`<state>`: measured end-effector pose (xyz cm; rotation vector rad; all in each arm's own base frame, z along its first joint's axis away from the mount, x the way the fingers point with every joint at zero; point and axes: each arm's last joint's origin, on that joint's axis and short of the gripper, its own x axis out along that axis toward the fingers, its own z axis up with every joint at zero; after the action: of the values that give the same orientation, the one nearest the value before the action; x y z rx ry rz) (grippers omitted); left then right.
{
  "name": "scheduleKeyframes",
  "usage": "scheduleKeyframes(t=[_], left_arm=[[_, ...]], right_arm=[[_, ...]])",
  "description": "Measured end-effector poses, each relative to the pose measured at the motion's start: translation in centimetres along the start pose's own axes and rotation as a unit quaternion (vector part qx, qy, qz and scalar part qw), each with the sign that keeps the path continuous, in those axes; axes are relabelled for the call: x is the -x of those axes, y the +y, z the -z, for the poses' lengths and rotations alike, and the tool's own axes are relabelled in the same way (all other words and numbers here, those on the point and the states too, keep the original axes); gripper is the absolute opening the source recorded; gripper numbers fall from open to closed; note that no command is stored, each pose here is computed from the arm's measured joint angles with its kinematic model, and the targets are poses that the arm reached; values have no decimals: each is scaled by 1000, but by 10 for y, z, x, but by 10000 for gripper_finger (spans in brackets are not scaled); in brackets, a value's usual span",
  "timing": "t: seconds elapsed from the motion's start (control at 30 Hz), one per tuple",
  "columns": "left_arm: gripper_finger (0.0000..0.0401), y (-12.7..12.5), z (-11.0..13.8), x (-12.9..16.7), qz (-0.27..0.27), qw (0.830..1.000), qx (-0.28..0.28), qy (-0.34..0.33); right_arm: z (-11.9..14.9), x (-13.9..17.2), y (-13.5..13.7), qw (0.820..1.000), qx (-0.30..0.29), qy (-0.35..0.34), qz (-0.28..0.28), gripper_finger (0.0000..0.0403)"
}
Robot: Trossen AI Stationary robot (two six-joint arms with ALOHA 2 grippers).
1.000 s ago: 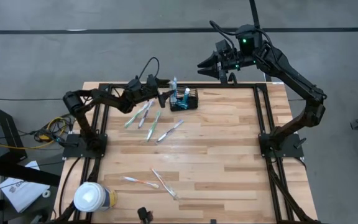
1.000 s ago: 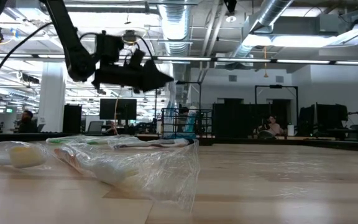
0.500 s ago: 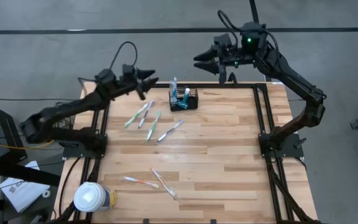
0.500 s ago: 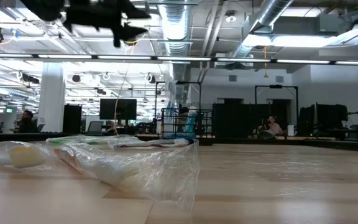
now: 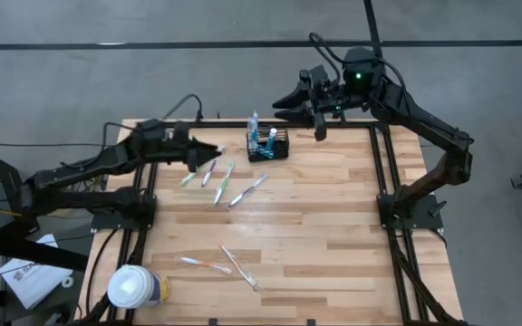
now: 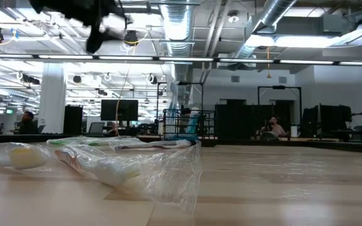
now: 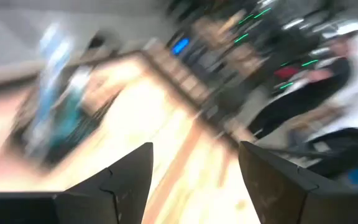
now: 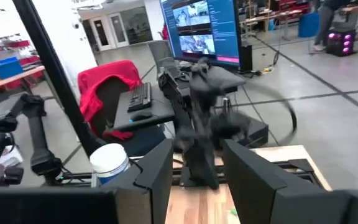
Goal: Pick & Place toothbrushing station
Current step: Put the top green toothbrush into the black wire organizer
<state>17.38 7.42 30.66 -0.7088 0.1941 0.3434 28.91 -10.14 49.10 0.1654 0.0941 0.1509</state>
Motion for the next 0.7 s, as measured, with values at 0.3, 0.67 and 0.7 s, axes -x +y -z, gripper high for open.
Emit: scheduleKeyframes(t=[0.3, 0.67, 0.7], left_arm=[[230, 46, 35, -13, -248, 961, 28, 122], [230, 85, 52, -45, -317, 922, -33, 222], [230, 89, 53, -47, -320, 918, -42, 230]], right_arm=[[1, -4, 5, 1000, 1, -2, 14, 133], [1, -4, 6, 1000, 1, -1, 10, 133], [1, -4, 6, 1000, 1, -1, 9, 133]])
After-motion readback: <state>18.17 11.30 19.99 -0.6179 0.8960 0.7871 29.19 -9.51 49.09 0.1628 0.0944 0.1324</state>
